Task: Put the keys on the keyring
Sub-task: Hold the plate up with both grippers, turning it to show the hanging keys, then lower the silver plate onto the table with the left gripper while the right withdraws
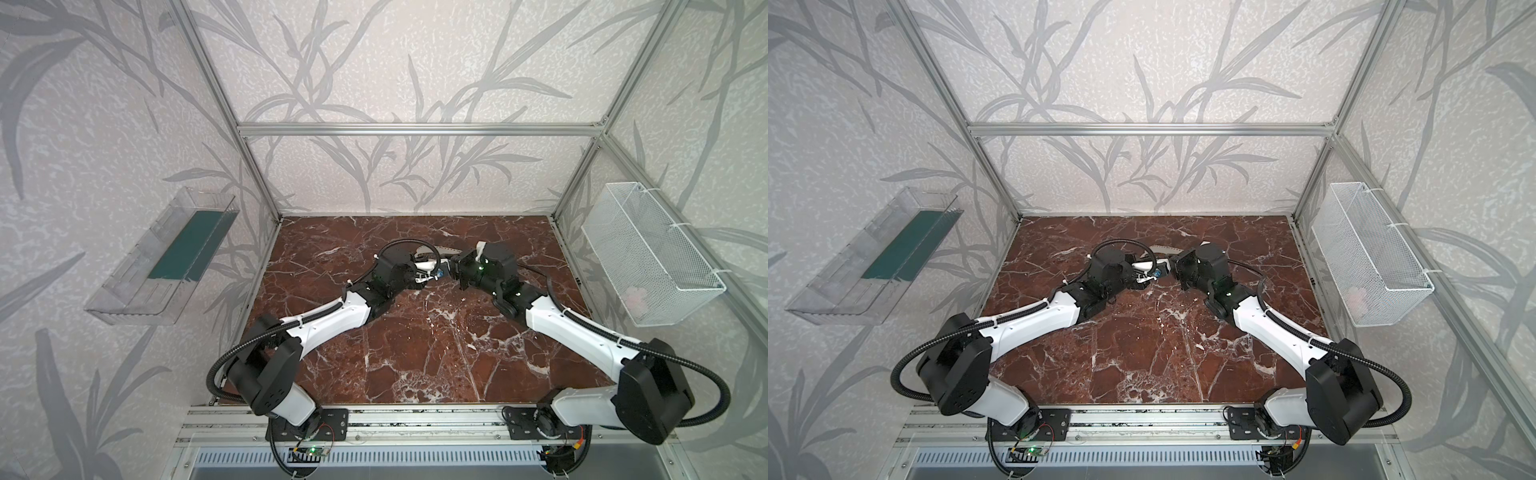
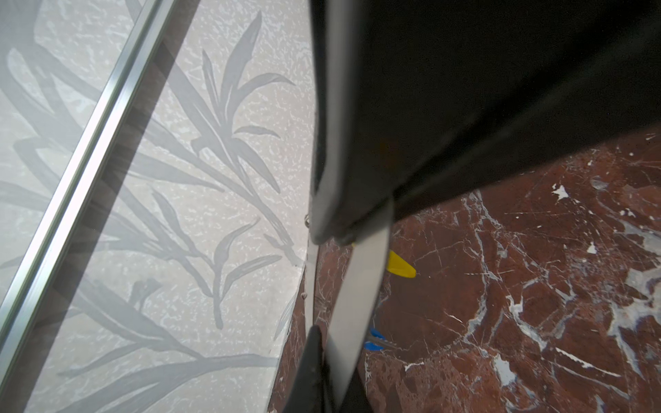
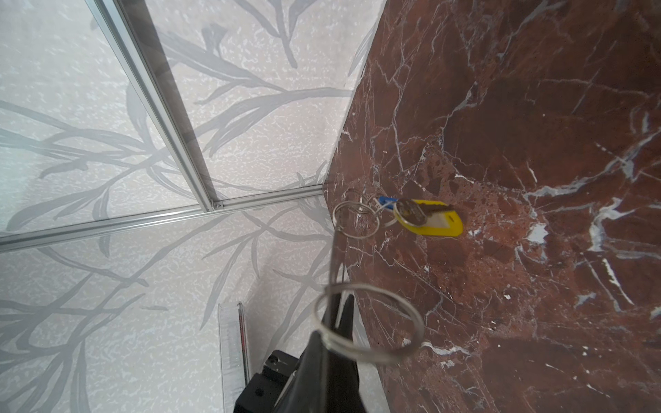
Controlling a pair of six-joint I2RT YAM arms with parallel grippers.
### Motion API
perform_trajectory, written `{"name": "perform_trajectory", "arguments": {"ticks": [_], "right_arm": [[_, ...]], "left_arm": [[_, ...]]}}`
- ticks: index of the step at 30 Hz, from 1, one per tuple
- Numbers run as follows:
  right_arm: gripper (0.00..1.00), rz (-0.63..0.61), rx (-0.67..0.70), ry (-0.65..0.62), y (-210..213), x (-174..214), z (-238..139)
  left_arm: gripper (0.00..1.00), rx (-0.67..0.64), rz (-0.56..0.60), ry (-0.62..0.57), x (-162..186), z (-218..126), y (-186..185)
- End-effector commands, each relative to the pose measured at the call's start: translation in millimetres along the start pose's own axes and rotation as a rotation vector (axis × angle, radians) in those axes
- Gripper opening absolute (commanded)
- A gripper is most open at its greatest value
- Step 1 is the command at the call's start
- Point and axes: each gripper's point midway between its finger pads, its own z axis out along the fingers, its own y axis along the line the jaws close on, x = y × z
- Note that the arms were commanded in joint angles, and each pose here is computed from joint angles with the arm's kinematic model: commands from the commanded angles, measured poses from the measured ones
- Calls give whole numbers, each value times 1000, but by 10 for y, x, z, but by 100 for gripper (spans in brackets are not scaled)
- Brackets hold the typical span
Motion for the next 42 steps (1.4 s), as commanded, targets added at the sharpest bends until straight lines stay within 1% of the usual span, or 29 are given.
{"name": "perform_trajectory", "arguments": {"ticks": [1, 3, 8, 11, 14, 16, 20, 24, 28, 32, 34, 35, 38, 42], "right_arm": [[13, -195, -138, 49, 480, 153, -25], [20, -240, -144, 46, 521, 157, -47], [31, -358, -121, 37, 531, 156, -102], [32, -449, -97, 36, 528, 158, -142], [32, -536, -67, 19, 506, 133, -206], [32, -613, -62, 5, 512, 123, -262], [34, -757, -25, -14, 503, 95, -394], [36, -886, 6, -18, 535, 88, -529], [37, -1009, 14, -19, 613, 100, -675], [38, -1097, 3, -30, 673, 112, -821], [39, -1145, -4, -33, 688, 123, -888], [40, -1162, -5, -35, 687, 126, -912], [41, -1210, -13, -40, 725, 139, -1000], [42, -1230, -34, -31, 745, 180, -1070]], "left_arm": [[0, 6, -78, 104, 113, -15, 144], [0, 13, -95, 147, 165, -31, 185], [0, 14, -156, 240, 278, -92, 310], [0, 8, -209, 314, 368, -135, 410], [0, 31, -282, 372, 419, -195, 482], [0, 45, -362, 407, 424, -234, 551], [0, 133, -503, 457, 359, -278, 553], [0, 244, -639, 457, 212, -279, 426], [0, 341, -790, 518, 145, -244, 269], [0, 487, -928, 587, 28, -240, 57], [0, 606, -980, 571, -133, -244, -58], [0, 640, -1006, 570, -181, -242, -90], [0, 704, -1099, 556, -323, -189, -138], [0, 739, -1204, 579, -350, -71, -232]]}}
